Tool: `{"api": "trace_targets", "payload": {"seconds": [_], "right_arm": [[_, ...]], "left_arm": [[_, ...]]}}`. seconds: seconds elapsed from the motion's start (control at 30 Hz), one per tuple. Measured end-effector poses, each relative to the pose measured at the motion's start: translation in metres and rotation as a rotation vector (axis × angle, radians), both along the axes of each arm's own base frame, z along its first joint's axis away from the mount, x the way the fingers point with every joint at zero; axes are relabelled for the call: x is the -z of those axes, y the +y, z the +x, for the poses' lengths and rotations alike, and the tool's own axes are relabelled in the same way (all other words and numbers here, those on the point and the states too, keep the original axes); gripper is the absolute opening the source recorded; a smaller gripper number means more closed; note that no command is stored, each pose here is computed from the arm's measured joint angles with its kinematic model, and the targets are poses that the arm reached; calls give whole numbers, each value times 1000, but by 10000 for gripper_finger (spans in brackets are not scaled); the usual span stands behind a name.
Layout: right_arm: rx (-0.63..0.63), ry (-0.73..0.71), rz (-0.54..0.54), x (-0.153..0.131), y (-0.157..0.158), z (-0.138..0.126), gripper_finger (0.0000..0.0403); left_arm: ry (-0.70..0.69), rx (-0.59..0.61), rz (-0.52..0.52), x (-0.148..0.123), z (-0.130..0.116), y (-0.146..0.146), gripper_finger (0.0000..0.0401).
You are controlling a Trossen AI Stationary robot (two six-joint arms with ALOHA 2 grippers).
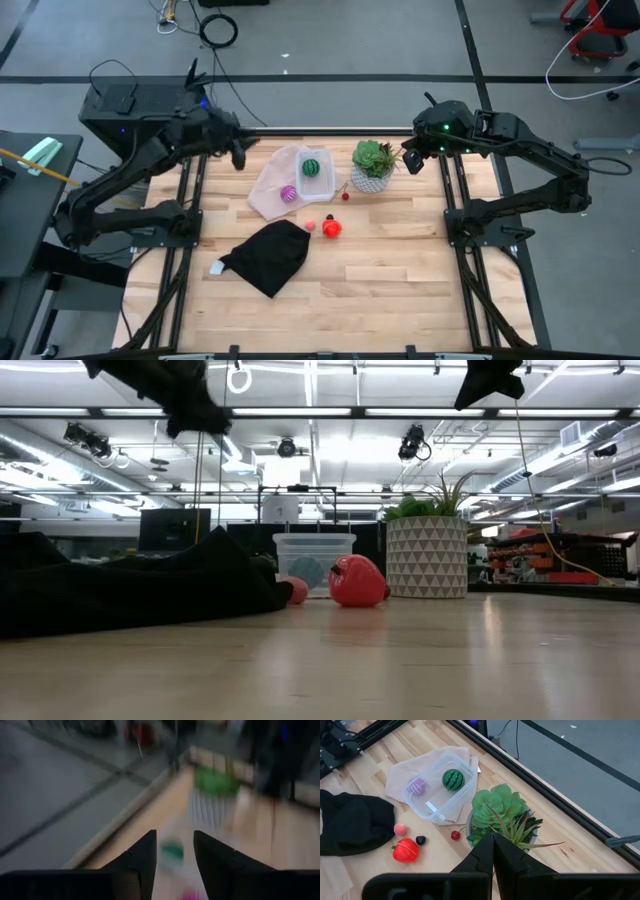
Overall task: Pick and placing Produce into tupperware
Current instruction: Put the onion into the transparent bin
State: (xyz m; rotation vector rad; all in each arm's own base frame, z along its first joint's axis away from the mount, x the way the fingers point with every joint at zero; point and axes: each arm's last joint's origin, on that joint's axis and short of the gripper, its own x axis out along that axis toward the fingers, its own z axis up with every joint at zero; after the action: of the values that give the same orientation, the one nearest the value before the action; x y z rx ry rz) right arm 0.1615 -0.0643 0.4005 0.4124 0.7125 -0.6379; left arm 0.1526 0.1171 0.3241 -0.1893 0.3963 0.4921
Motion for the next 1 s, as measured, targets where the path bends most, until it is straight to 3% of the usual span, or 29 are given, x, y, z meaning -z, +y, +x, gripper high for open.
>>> {"api": "trace_targets", "payload": {"seconds": [0.13, 0.27, 0.4, 0.6, 0.77, 1.0], "right_arm": [[0, -1, 0, 0, 0, 0, 16], [6, -4, 5, 0, 0, 0, 16], [16, -10, 13, 0, 0, 0, 16], [16, -10, 13, 0, 0, 0, 16], [16, -10, 13, 0, 0, 0, 16], [16, -9, 13, 0, 0, 0, 16]], "left_arm": [[101, 72, -28, 12, 8, 3, 157], [86, 137, -30, -5, 22, 8, 175], [272, 217, -6, -3, 33, 12, 183], [541, 372, -84, 35, 49, 11, 182], [582, 522, -94, 52, 71, 3, 207], [669, 571, -88, 75, 91, 1, 276]]}}
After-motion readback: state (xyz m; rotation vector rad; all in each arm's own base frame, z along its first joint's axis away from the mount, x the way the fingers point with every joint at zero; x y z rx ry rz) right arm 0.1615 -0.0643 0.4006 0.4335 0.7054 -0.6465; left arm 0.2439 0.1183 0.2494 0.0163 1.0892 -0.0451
